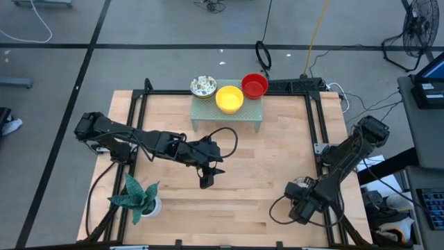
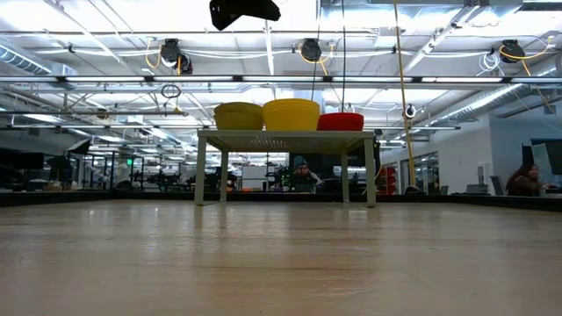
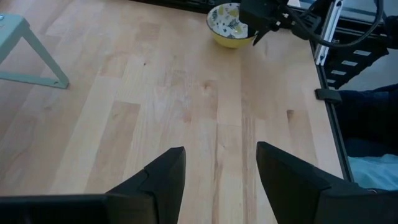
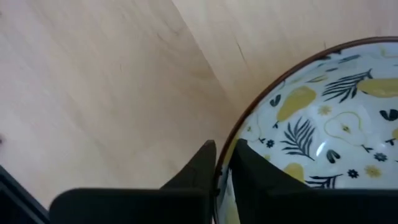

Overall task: Pick & Place Mini bowls
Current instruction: Stack the white patterned bowl on top of the other white patterned bowl on the shelf

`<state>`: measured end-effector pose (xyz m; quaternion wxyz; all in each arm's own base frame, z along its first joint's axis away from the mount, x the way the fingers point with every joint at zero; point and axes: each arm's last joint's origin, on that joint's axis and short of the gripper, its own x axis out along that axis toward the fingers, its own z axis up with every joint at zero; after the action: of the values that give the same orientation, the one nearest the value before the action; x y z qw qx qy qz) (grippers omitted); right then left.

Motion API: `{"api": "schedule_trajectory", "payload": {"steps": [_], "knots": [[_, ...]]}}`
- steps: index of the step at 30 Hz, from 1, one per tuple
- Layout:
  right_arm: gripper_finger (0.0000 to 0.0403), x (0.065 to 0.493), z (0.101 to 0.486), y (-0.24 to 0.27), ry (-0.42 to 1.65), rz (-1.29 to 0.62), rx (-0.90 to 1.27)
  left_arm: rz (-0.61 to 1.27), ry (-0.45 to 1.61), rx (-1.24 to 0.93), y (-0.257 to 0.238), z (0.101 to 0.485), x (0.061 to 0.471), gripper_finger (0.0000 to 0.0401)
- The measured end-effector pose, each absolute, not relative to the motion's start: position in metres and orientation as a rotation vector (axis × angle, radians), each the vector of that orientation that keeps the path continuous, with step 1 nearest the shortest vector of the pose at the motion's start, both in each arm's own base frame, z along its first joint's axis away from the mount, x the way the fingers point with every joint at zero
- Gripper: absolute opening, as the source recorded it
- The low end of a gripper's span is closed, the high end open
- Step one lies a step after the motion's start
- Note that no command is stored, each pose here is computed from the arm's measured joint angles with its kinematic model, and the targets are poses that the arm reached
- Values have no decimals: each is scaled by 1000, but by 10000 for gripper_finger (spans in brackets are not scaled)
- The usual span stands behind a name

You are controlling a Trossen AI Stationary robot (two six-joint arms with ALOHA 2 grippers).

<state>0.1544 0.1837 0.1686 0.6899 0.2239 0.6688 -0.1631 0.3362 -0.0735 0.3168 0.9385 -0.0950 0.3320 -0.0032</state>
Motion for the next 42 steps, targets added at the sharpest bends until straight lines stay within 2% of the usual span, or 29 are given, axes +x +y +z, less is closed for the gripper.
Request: {"api": "schedule_trajectory", "payload": {"steps": [5,10,23,35,42], "knots": [[18,163,168,174,1451,-379,436,-7,678,-194,-73,317,336,200],[32,185,166,157,1361,-347,355,-6,677,-195,-73,317,336,200],[15,277,172,102,928,-83,200,-8,670,-196,-74,317,337,200],[15,336,155,70,902,-94,5,-6,679,-192,-73,317,336,200],[19,351,159,71,892,-56,-60,-6,684,-190,-73,316,336,200]]}}
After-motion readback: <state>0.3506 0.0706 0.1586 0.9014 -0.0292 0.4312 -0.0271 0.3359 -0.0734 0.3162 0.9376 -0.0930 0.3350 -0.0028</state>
